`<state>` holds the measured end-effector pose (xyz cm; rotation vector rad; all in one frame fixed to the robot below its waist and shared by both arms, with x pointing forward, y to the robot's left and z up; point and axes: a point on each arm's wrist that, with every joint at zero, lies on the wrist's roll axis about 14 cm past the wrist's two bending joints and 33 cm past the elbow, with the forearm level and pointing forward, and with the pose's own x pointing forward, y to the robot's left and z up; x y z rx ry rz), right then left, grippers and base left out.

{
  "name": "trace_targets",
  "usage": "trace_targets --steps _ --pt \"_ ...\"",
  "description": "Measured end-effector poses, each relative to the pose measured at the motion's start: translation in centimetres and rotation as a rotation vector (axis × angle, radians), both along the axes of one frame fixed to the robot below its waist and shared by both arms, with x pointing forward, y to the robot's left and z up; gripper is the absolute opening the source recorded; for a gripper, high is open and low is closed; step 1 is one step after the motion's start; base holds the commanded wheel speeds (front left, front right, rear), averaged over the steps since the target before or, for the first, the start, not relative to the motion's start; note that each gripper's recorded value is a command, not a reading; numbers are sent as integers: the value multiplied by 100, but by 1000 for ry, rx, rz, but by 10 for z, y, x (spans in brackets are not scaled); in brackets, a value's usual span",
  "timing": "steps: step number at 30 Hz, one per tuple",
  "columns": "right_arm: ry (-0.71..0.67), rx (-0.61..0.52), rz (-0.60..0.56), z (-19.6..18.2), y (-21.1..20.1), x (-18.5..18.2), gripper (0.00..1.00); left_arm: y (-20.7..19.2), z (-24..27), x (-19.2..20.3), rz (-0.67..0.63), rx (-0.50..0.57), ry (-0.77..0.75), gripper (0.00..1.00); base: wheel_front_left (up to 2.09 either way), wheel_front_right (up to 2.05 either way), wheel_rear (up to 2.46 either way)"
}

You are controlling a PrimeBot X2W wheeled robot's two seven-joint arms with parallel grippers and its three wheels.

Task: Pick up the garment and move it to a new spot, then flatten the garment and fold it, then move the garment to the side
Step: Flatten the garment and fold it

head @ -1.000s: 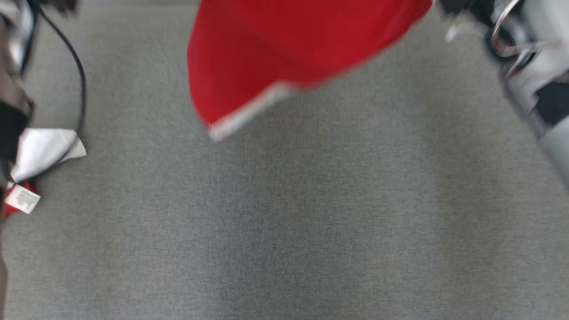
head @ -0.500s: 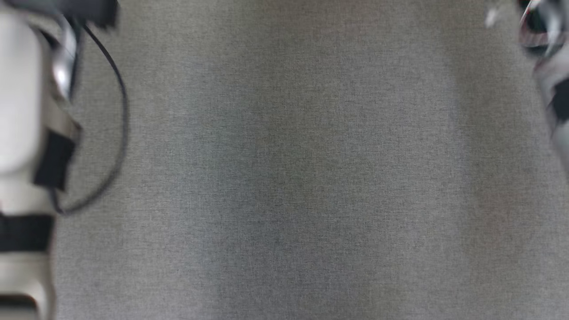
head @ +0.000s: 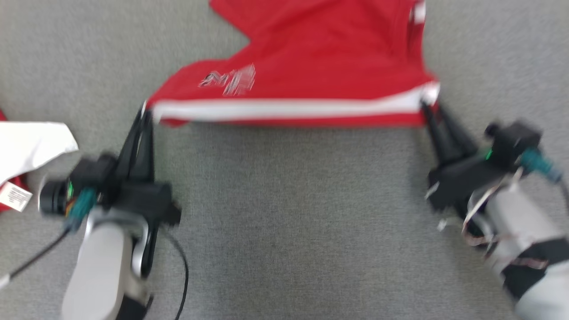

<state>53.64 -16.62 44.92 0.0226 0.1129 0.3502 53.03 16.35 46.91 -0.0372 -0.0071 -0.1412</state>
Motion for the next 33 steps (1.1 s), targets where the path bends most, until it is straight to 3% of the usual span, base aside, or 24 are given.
trace_targets --steps 8,20,27,33 --pt "27 11 44 -1 19 -64 0 20 -26 -68 98 -72 103 0 0 0 0" --pt "131 15 57 -26 33 -172 0 30 -48 -177 144 -89 204 0 0 0 0" --pt "158 0 47 -35 28 -212 0 23 -48 -205 124 -95 204 0 0 0 0" --pt "176 4 26 -42 26 -227 0 11 -49 -207 88 -102 211 0 0 0 0"
